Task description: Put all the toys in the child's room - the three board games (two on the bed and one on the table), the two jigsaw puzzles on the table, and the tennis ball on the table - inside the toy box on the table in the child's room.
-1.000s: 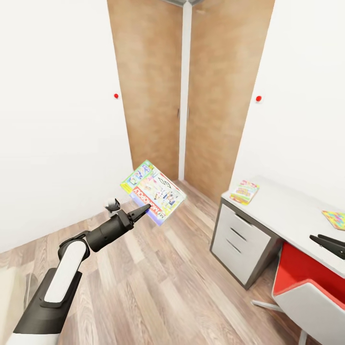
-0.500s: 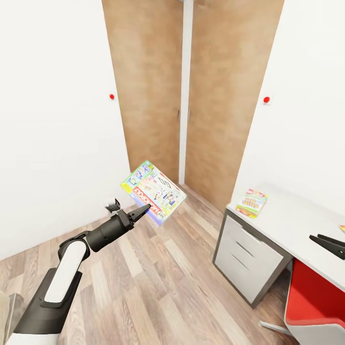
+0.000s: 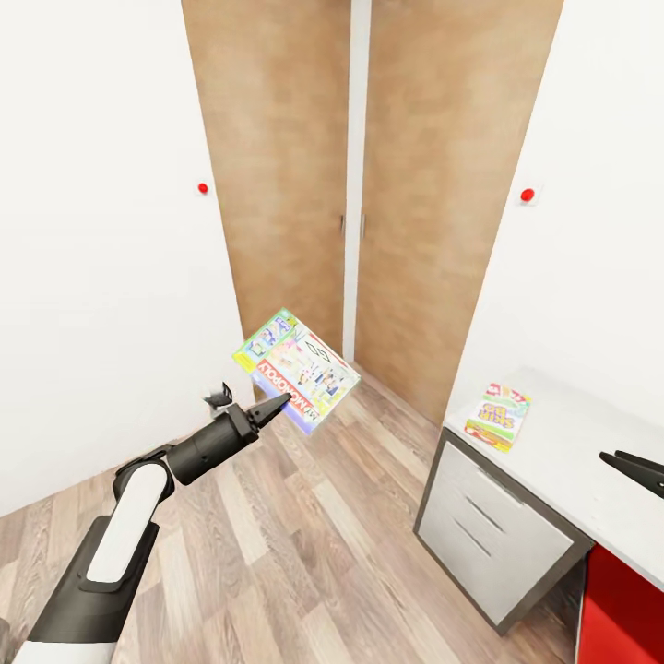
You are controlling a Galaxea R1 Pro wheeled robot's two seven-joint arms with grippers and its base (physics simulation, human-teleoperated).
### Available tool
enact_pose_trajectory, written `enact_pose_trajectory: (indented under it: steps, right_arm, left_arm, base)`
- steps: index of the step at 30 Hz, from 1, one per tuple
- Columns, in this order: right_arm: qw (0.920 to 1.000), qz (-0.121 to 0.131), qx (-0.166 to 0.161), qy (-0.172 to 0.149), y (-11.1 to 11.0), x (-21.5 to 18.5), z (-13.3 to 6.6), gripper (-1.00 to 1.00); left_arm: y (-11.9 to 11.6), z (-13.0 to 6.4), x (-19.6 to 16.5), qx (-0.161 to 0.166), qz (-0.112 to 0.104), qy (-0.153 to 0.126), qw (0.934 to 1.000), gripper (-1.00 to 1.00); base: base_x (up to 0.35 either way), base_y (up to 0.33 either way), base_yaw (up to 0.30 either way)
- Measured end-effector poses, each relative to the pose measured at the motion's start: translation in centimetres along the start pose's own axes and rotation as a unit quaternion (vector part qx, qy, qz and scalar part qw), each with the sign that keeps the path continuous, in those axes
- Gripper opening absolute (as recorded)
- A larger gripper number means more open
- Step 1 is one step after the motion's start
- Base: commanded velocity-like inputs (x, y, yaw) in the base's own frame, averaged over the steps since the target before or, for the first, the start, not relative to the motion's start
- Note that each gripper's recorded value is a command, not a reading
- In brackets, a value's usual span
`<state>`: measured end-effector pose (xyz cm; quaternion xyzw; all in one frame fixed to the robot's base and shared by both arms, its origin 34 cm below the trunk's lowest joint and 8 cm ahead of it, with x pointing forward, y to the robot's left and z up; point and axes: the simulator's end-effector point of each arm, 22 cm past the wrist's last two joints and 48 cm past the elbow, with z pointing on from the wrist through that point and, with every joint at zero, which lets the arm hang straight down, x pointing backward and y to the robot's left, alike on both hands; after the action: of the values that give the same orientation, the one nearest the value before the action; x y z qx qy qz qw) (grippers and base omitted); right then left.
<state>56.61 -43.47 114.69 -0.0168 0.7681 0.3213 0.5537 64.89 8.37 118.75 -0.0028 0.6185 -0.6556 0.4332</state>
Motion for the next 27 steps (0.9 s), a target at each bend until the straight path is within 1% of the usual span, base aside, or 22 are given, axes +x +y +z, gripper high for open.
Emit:
enact_pose_trajectory:
  steps: [5,14,19,27]
  right_arm:
    - [1.0,-0.001,0.0,-0.001,0.1,-0.1,-0.1,1.0]
    - [1.0,0.001,0.0,-0.002,0.2,-0.4,-0.3,1.0]
    - [1.0,0.006,-0.001,-0.003,0.2,-0.5,-0.4,1.0]
    - [1.0,0.006,0.0,-0.005,0.3,-0.8,-0.6,1.0]
  left_arm:
    - [-0.2,0.1,0.0,0.002,0.001,0.0,1.0,-1.0]
    - [-0.9,0.3,0.1,0.008,0.004,0.001,1.0,-1.0]
    - [-1.3,0.4,0.0,0.011,0.008,0.001,0.9999,-1.0]
    - [-1.9,0.5,-0.1,0.016,0.011,0.001,0.9998,-1.0]
  base:
    - [0.337,0.0,-0.184]
    - [0.302,0.0,-0.246]
    - [0.12,0.0,-0.265]
    - [0.02,0.0,-0.27]
